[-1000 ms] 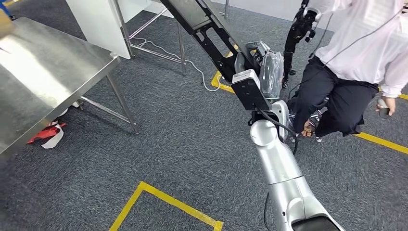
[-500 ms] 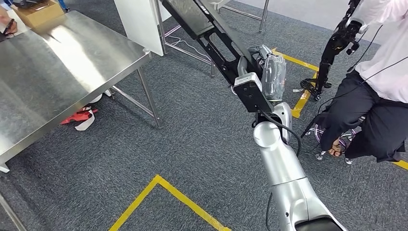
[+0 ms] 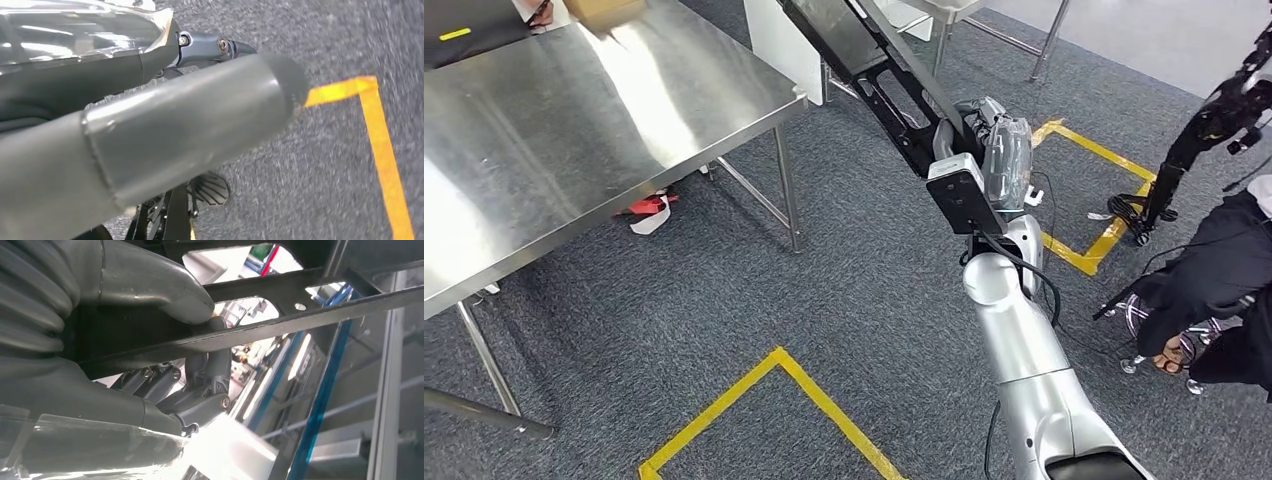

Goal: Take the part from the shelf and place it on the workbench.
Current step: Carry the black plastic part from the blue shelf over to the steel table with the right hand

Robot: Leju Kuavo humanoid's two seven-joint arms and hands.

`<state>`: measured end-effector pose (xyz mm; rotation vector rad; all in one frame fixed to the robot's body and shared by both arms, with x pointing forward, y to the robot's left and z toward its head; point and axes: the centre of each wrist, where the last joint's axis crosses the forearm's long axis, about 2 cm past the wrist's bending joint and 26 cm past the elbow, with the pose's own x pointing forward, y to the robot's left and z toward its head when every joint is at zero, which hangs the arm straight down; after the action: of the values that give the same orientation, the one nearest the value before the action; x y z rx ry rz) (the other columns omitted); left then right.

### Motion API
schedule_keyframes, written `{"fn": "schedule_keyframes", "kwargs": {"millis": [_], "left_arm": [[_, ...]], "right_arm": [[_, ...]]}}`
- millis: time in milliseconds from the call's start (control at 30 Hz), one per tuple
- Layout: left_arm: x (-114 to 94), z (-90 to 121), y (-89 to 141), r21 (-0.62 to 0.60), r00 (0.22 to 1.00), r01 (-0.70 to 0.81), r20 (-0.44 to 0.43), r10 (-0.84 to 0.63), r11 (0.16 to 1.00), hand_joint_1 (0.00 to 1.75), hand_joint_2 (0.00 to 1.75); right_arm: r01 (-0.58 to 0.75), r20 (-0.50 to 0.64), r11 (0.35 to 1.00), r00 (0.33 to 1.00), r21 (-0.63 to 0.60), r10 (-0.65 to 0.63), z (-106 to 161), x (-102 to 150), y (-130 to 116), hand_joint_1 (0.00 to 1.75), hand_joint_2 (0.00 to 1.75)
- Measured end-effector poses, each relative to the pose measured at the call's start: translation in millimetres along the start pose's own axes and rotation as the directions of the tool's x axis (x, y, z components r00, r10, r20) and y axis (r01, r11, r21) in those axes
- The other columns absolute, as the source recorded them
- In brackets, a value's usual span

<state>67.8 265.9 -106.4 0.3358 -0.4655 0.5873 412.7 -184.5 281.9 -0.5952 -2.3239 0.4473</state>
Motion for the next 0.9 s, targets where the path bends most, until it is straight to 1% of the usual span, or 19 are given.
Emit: {"fn": "schedule_keyframes", "kwargs": {"millis": [233,533,900], "left_arm": [[0,0,-1,-0.002,1.000,-0.001,0.002,0.001,1.000,0.00,0.00],[-4,1,2,0.004,1.000,0.006,-0.006,-0.006,1.000,0.00,0.00],[0,0,2,-0.002,1.000,0.017,0.004,-0.017,1.000,0.00,0.00]], "right_arm": [[-0.017,-0.026,1.000,1.000,0.011,0.017,11,-10,-3,1.75,1.75],[-0.011,-0.016,1.000,1.000,0.007,0.011,7,-8,-3,1.75,1.75],[-0.010,-0.017,1.000,1.000,0.003,0.010,5,-13,-4,1.75,1.75]]}}
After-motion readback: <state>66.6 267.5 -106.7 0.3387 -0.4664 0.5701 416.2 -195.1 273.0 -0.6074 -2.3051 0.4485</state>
